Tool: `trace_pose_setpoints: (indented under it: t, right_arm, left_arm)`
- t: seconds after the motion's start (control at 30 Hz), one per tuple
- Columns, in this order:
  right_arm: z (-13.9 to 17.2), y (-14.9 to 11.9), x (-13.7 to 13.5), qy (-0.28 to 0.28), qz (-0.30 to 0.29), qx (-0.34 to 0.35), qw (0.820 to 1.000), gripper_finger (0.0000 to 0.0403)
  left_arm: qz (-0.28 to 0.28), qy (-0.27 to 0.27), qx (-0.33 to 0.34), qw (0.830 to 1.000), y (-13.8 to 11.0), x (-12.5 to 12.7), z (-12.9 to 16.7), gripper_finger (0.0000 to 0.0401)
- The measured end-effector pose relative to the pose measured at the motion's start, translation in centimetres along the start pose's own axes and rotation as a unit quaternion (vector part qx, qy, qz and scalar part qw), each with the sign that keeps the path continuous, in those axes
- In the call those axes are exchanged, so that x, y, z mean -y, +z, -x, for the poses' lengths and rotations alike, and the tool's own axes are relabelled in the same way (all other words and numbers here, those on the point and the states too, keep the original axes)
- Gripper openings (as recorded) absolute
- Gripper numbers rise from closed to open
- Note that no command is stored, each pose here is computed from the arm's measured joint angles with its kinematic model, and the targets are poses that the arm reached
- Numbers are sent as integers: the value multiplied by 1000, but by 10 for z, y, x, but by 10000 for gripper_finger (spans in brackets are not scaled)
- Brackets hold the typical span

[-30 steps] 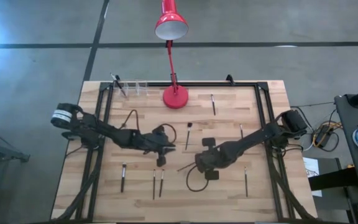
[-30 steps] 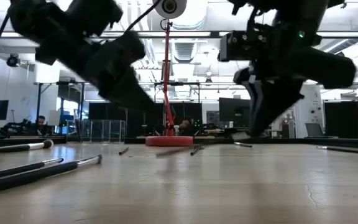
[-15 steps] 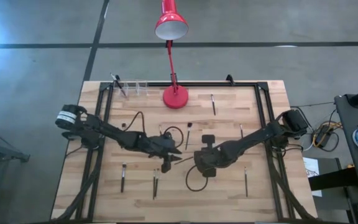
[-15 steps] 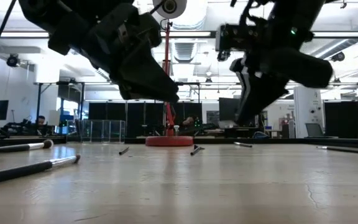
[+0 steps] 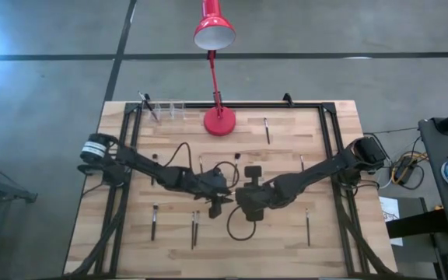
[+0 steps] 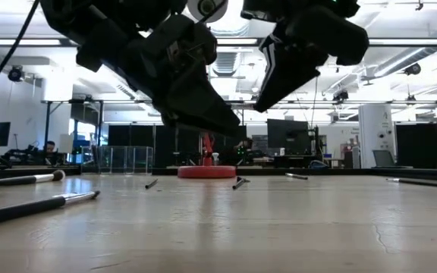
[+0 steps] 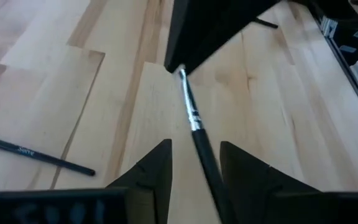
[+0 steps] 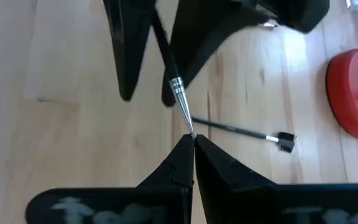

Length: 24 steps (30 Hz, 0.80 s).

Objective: Pick & Place Makeup Supplies
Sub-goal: Put the makeup brush into the transparent organizer

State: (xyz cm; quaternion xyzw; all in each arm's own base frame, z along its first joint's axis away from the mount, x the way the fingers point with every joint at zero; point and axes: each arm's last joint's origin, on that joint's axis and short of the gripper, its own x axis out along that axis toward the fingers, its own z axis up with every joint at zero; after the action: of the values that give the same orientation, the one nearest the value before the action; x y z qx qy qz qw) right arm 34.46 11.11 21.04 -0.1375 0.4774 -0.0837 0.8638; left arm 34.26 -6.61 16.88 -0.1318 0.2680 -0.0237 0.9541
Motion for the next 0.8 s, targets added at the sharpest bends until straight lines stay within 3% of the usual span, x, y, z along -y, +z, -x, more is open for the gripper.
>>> trace_pose_setpoints:
  t: [0.17, 0.4, 0.6, 0.67, 0.8]
  right_arm:
    - [1, 2, 0, 0, 3, 2, 1000, 8]
    - [0, 0, 0, 1, -8, 0, 1000, 8]
    - [5, -3, 2, -26, -49, -29, 998, 25]
    - [9, -7, 1, -50, -52, -40, 997, 39]
    - [23, -18, 0, -104, -62, -48, 991, 65]
  left_arm:
    - [-6, 4, -10, 1000, 2, 0, 5, 105]
    - [-20, 8, -14, 1000, 3, 0, 8, 10]
    - [-46, 32, -2, 998, 5, -2, 10, 4]
    - [-52, 31, 18, 998, 6, -2, 10, 4]
    - [-49, 3, 121, 991, 3, -4, 15, 3]
